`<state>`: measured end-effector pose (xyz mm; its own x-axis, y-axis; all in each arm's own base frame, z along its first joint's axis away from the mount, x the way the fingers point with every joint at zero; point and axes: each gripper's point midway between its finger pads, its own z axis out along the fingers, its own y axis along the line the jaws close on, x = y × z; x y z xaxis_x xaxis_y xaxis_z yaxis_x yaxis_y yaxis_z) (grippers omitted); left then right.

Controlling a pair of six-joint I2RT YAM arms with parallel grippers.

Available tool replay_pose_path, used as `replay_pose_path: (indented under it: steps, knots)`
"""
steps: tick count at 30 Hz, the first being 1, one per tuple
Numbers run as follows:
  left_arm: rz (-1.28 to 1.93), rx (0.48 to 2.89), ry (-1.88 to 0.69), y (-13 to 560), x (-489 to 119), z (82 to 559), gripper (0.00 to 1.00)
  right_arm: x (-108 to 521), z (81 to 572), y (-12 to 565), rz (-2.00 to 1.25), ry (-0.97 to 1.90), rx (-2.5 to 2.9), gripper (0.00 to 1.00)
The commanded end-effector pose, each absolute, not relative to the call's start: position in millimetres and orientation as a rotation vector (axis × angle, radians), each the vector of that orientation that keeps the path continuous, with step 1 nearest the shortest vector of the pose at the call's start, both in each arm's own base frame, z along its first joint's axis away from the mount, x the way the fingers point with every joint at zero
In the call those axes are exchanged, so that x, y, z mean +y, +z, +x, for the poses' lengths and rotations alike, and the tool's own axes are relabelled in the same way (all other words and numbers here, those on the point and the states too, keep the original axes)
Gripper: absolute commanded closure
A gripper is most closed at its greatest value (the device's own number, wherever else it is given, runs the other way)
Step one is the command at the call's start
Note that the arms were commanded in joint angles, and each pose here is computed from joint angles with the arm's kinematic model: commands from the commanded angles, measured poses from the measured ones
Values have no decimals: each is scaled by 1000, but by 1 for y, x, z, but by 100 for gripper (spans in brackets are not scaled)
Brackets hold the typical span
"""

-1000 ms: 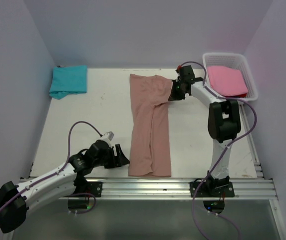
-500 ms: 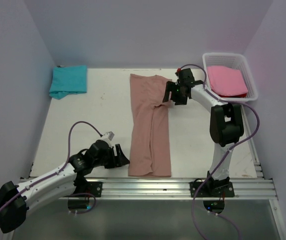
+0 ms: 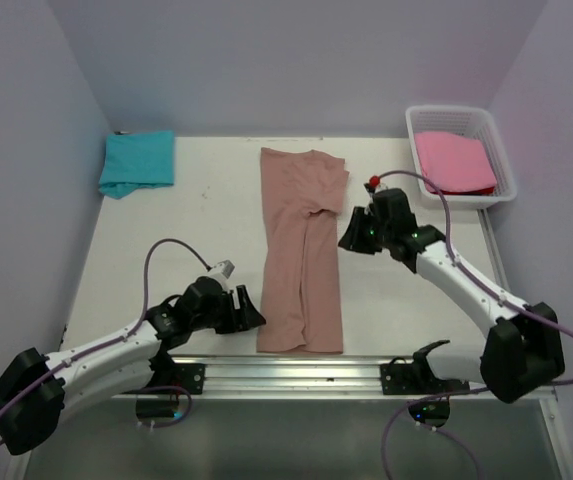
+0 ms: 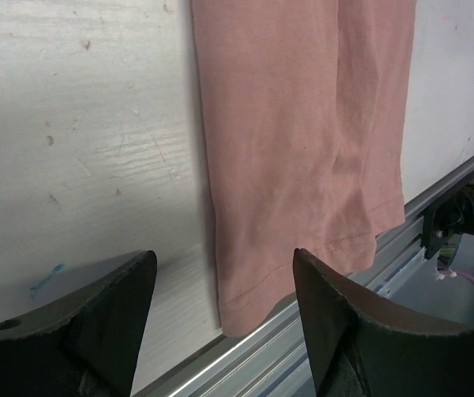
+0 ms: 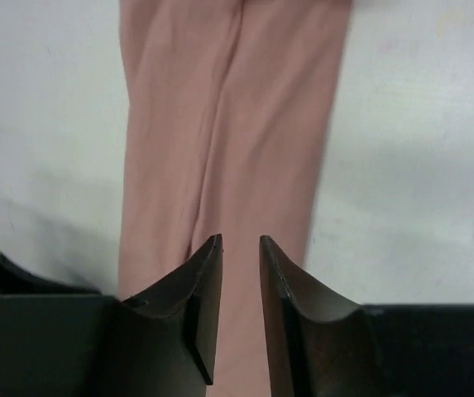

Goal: Fold and stack the t-shirts
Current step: Rotate the tshirt 90 degrees, then grab the bottom of the folded rectangular tshirt with both arms

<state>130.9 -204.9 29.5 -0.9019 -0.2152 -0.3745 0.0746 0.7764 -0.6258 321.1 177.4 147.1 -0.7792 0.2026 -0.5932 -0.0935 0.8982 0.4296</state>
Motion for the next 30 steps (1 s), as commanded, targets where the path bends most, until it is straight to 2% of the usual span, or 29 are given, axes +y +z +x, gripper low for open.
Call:
replay_pose_path:
  steps: [1,2,4,6,8,11,15,23,30]
  knots:
    - [-50,2564,-911,18,-207,127,28,181,266,112,155,687,2473,75]
    - [-41,2566,-916,17,-207,126,28,179,241,92,164,711,2531,76]
    - [-34,2573,-924,16,-208,125,28,179,218,91,198,763,2536,74]
    - [-26,2580,-933,16,-209,123,28,176,191,74,253,794,2594,69]
    - [-20,2593,-935,14,-208,119,28,173,176,72,270,816,2595,60]
    - [-18,2609,-932,11,-206,116,28,168,163,68,320,820,2615,52]
    - [-28,2649,-974,3,-206,104,28,171,148,61,366,866,2682,47]
    - [-79,2759,-1138,-9,-214,69,29,173,126,45,480,871,2835,46]
    - [-50,2818,-1130,-12,-221,53,30,171,93,30,530,853,2974,48]
